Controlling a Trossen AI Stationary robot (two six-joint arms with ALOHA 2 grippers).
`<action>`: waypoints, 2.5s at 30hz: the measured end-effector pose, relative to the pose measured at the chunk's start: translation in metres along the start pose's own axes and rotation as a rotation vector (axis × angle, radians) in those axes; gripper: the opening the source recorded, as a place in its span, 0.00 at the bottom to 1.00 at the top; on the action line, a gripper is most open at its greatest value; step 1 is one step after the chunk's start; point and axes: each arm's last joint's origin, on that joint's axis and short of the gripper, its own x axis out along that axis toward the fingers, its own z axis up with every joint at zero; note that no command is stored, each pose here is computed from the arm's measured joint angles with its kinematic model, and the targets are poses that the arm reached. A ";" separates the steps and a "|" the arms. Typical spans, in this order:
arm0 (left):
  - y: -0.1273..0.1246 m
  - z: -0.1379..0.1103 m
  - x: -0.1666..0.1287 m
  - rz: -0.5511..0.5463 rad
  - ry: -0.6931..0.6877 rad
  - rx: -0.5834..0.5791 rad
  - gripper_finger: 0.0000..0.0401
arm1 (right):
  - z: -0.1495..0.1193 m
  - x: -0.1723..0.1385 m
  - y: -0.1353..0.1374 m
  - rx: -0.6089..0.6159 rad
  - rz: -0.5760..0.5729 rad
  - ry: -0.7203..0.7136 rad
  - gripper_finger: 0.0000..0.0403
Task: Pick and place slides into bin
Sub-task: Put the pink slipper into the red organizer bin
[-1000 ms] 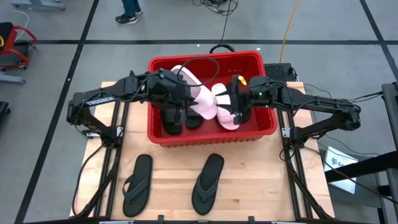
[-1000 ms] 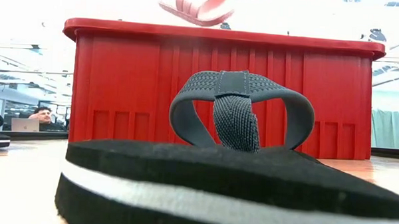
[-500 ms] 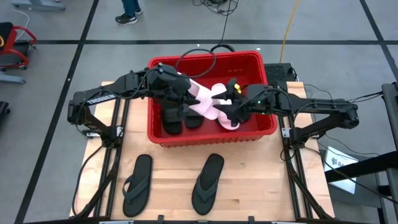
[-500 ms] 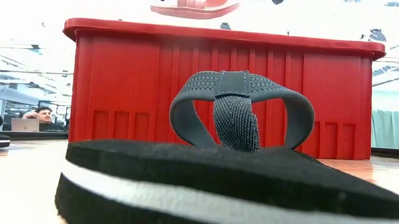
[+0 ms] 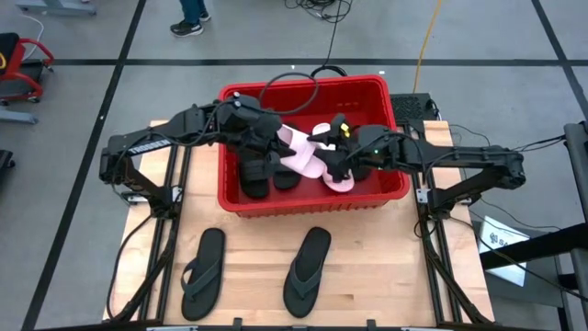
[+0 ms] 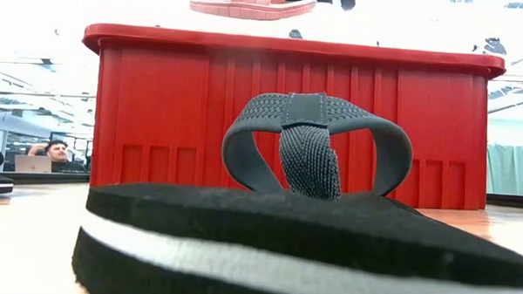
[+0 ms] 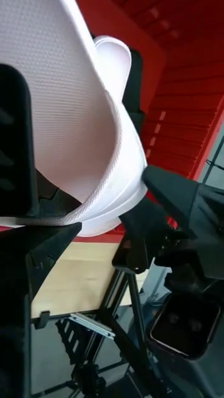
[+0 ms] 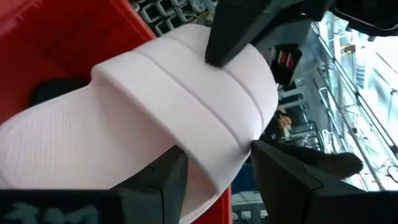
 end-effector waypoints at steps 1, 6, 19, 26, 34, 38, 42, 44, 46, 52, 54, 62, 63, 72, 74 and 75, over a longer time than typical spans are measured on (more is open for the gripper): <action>0.000 0.000 0.000 -0.001 0.001 0.000 0.00 | 0.000 0.000 -0.001 0.002 -0.010 0.002 0.41; 0.000 0.000 0.000 -0.007 0.000 -0.003 0.00 | 0.001 0.000 -0.002 0.006 -0.029 0.007 0.35; 0.000 0.000 0.000 0.025 -0.006 0.001 0.02 | 0.000 0.000 -0.002 0.069 -0.026 0.013 0.01; 0.000 -0.001 0.000 -0.001 0.006 -0.019 0.10 | 0.000 0.000 -0.002 0.075 -0.025 0.012 0.01; 0.000 0.000 0.000 0.022 -0.001 -0.018 0.25 | -0.001 0.000 -0.002 0.086 -0.041 0.048 0.00; 0.002 0.000 0.000 0.065 -0.013 0.026 0.31 | -0.005 -0.003 -0.001 0.075 -0.053 0.133 0.00; 0.007 0.002 -0.002 0.076 -0.018 0.044 0.33 | -0.008 -0.008 -0.001 0.096 -0.053 0.186 0.00; 0.009 0.003 -0.003 0.080 -0.022 0.044 0.33 | -0.011 -0.012 -0.001 0.119 -0.070 0.244 0.00; 0.012 0.004 -0.004 0.088 -0.026 0.043 0.33 | -0.014 -0.015 -0.003 0.143 -0.114 0.309 0.00; 0.015 0.006 -0.011 0.098 -0.049 0.081 0.33 | -0.023 -0.037 -0.012 0.281 -0.281 0.498 0.00; 0.015 0.006 -0.014 0.100 -0.052 0.092 0.33 | -0.027 -0.046 -0.014 0.345 -0.326 0.545 0.00; 0.013 0.010 -0.021 0.104 -0.092 0.162 0.33 | -0.064 -0.070 0.017 0.493 -0.490 0.703 0.00; 0.013 0.010 -0.021 0.104 -0.092 0.171 0.33 | -0.069 -0.072 0.024 0.502 -0.490 0.704 0.00; 0.013 0.010 -0.021 0.105 -0.091 0.199 0.33 | -0.096 -0.074 0.072 0.563 -0.510 0.708 0.00; 0.013 0.010 -0.021 0.105 -0.092 0.199 0.33 | -0.101 -0.072 0.080 0.569 -0.508 0.724 0.00; 0.013 0.010 -0.021 0.105 -0.092 0.200 0.33 | -0.103 -0.070 0.085 0.567 -0.500 0.734 0.00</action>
